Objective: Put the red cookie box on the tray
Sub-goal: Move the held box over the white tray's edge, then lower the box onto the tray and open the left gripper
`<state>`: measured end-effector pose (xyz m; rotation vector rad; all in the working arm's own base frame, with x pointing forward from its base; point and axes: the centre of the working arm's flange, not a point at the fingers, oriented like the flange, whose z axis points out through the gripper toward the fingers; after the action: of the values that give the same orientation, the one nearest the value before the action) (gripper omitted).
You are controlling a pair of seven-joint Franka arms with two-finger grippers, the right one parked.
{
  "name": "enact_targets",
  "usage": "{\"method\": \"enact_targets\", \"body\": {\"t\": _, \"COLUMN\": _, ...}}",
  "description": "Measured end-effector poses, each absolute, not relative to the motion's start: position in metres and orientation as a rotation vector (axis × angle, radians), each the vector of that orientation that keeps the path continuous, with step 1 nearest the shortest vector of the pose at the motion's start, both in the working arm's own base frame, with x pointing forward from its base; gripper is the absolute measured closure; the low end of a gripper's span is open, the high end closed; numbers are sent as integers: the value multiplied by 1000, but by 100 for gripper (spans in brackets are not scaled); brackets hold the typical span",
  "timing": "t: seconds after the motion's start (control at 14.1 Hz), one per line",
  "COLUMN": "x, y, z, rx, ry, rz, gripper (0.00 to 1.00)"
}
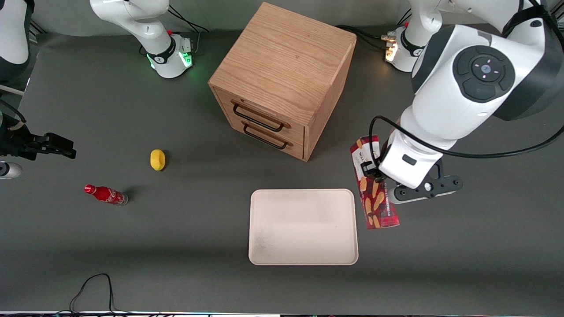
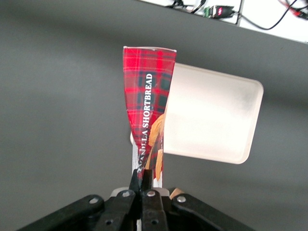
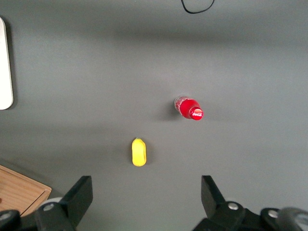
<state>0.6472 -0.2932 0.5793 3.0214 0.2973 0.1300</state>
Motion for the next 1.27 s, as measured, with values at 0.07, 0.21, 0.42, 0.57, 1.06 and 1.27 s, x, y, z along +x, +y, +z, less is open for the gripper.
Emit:
{"method": "enact_targets", "body": {"t": 0.07, "x": 650, "y": -298, "z": 569, "rx": 3020, "ry": 272, "rz": 145, "gripper": 98}}
{"method": "enact_targets", "body": {"t": 0.21, "x": 657, "y": -311, "z": 533, "rx": 3023, "ry": 202, "rz": 167, "gripper": 98}}
{"method": "enact_targets", "body": {"t": 0.42, "x": 668, "y": -324, "z": 468, "rx": 3084, "ry": 150, "rz": 164, "gripper": 98}}
{"method": "enact_targets", "body": {"t": 0.57, "x": 677, "y": -331, "z": 424, "rx": 3108, "ry": 133, "rz": 162, "gripper": 98}}
{"method": "enact_targets", "body": {"t": 1.06, "x": 696, "y": -333, "z": 318, "rx": 3126, "ry": 41, "rz": 260, "gripper": 98}}
{"method": "enact_targets", "body": {"t": 1.27, "x": 696, "y": -332, "z": 296, "rx": 3131, "ry": -1, "rz": 287, "gripper": 98}}
